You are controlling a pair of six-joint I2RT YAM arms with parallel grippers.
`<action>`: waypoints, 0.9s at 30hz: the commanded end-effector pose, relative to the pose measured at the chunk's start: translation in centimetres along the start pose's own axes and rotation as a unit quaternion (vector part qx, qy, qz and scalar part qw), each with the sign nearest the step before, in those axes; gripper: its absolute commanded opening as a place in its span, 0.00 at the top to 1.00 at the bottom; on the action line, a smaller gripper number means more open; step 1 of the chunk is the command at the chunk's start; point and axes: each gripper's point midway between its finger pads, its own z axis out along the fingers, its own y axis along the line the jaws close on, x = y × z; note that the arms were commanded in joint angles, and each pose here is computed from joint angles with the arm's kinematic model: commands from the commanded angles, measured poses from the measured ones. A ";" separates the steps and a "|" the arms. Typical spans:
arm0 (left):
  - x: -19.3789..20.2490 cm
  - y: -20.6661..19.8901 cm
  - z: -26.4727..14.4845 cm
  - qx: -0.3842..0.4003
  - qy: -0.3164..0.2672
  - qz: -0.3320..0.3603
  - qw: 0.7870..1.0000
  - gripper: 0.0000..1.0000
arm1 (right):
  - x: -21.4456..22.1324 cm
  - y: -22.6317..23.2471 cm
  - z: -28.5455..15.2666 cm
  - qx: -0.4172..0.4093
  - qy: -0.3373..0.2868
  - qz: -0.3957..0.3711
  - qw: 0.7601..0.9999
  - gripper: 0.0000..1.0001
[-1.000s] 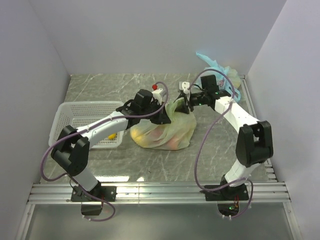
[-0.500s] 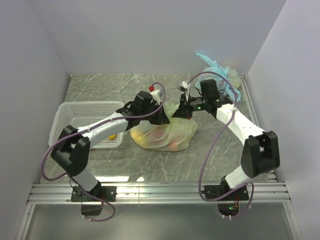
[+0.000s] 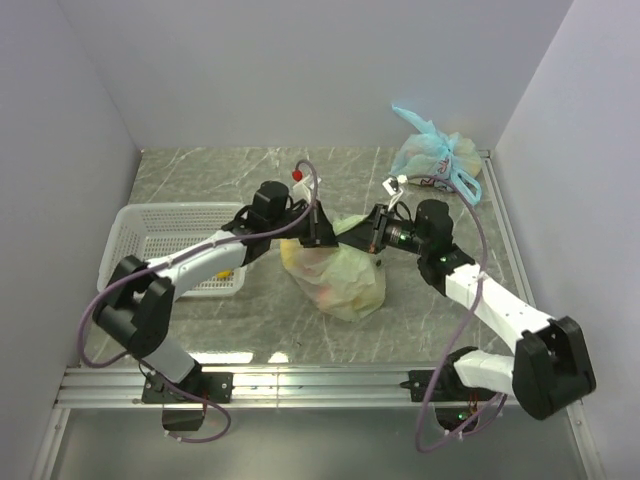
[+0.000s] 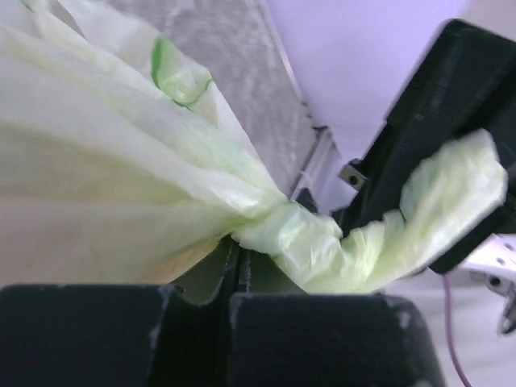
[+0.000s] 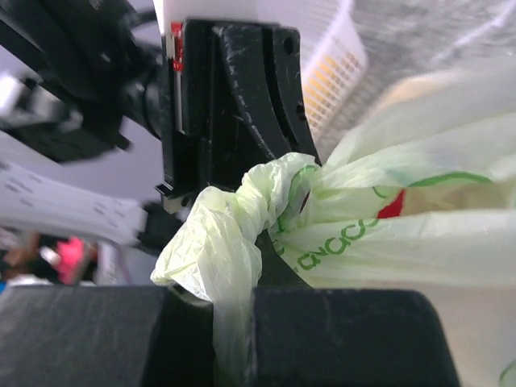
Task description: Place the fake fruits into the plastic bag and tie a complex knot
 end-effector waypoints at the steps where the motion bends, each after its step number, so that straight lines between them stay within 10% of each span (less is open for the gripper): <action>1: -1.2 -7.2 -3.2 0.110 -0.024 0.054 0.992 1.00 | -3.1 6.1 -0.7 -0.059 -0.085 0.042 0.994 1.00; 9: 2.3 -4.7 -2.8 0.107 0.028 0.015 0.994 1.00 | 1.0 3.2 -0.6 -0.018 -0.045 0.004 0.999 0.96; 18: 2.8 -3.6 -1.7 0.109 0.054 0.005 0.993 1.00 | 2.0 4.7 -5.0 -0.001 0.044 -0.130 0.991 0.16; 27: 2.6 -3.6 -2.2 0.102 0.052 0.022 0.993 1.00 | -1.3 4.6 -11.6 0.083 -0.018 -0.099 0.991 0.15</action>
